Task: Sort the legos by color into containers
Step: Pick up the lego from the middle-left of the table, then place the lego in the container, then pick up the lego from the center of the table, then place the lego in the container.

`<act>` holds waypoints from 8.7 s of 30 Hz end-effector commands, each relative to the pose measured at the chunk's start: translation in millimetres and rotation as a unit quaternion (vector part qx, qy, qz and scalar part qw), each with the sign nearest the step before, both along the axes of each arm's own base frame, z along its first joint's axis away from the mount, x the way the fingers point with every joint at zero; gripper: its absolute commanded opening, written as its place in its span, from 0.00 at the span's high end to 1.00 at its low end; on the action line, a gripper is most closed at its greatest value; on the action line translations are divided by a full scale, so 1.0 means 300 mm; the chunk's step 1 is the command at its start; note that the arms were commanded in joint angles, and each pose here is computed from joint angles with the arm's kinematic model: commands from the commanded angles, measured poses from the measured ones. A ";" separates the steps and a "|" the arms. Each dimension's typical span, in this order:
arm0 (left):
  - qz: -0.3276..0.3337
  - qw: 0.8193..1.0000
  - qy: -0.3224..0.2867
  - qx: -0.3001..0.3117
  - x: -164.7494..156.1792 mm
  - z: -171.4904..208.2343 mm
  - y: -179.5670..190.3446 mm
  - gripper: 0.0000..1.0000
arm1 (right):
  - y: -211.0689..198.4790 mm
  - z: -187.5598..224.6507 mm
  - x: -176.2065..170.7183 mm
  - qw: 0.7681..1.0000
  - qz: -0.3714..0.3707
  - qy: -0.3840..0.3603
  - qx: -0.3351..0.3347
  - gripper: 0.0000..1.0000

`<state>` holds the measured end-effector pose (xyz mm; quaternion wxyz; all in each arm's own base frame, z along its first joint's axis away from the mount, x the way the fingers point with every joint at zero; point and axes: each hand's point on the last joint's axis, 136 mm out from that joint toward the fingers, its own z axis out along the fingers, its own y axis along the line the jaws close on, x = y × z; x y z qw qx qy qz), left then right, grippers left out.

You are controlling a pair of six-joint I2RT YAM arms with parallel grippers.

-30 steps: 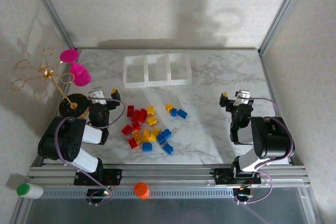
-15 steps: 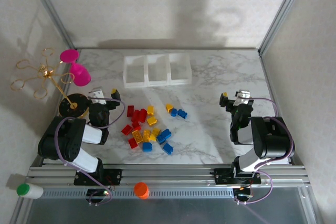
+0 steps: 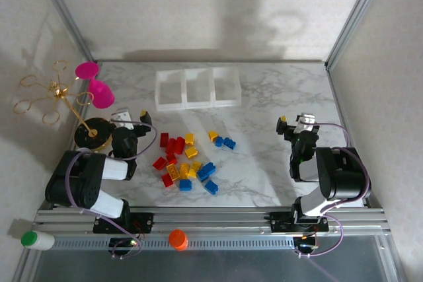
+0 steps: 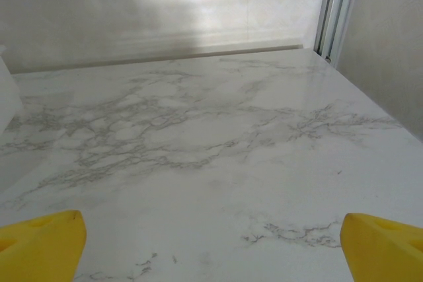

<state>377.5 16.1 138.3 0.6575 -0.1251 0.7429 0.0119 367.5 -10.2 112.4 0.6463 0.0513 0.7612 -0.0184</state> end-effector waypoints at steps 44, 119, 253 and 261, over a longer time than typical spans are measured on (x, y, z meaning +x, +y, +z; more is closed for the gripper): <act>-0.089 0.909 0.358 -0.193 -0.464 -0.093 -0.458 0.03 | 0.671 0.056 -0.260 0.897 0.213 0.330 0.202 0.01; 0.049 0.955 0.291 -0.023 0.397 0.056 -0.433 0.71 | 0.960 0.270 -0.094 0.921 0.243 0.246 0.180 0.01; -0.005 0.951 0.303 -0.056 0.354 0.049 -0.481 0.77 | 1.010 0.208 -0.098 0.887 0.305 0.274 0.214 0.01; 0.009 0.956 0.281 -0.087 0.594 0.017 -0.435 0.77 | 1.006 0.178 -0.075 0.889 0.300 0.281 0.203 0.01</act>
